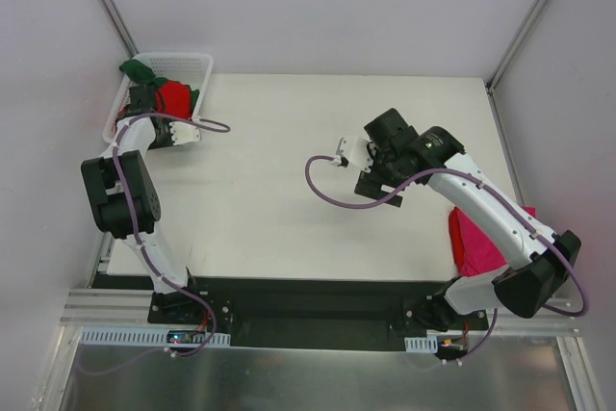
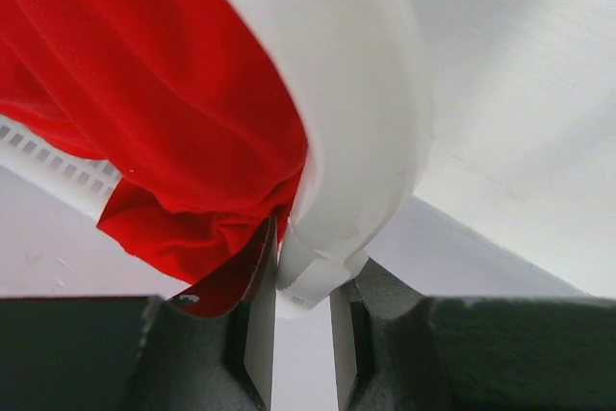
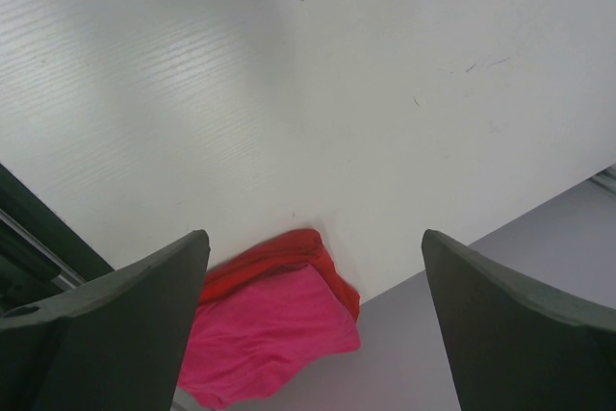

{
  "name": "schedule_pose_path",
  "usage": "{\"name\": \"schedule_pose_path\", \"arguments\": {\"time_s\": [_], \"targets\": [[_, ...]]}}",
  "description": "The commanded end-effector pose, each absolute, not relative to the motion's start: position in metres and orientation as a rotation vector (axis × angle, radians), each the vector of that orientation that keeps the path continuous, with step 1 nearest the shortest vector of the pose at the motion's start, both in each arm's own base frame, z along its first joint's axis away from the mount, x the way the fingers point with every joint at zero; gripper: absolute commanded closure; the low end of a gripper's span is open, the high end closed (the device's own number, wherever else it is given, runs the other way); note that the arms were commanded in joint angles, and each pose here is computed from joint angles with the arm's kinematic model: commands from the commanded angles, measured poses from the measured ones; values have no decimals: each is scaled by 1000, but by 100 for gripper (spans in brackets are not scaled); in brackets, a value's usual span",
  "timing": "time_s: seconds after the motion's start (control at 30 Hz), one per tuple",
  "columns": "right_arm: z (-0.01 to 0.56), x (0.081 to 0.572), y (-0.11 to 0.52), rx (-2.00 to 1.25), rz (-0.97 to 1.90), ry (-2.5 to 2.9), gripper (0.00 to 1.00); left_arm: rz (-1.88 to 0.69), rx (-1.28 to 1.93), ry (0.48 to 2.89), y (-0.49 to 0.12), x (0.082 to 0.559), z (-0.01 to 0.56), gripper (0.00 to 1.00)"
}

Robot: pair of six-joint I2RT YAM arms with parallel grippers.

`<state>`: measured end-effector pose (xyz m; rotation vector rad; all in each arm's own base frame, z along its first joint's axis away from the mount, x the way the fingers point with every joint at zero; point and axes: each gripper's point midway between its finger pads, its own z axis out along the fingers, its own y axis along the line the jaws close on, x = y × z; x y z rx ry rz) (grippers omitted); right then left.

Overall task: Fold and stack the t-shirts
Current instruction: Grab crumpled tshirt from bin with the left arm

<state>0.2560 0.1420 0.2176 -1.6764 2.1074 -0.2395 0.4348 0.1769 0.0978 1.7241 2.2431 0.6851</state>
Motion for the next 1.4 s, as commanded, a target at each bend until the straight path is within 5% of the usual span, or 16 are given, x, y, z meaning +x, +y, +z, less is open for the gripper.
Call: {"name": "schedule_pose_path", "arguments": {"time_s": [0.0,0.77,0.8,0.93,0.97,1.37], "targets": [[230,257,143,-1665,-238,2069,4,965,1200,2469,234,402,151,100],[226,246,138,-1679,-227,2070,4,931,1329,2497,190,398,116,100],[227,247,137,-1673,-230,2071,4,927,1340,2502,189,397,113,96],[227,247,138,-1675,-225,2066,4,929,1336,2494,189,400,115,32],[227,247,139,-1676,-224,2067,4,923,1319,2484,185,402,118,6],[223,251,142,-1691,-220,2070,4,776,1043,2206,136,416,208,1]]}}
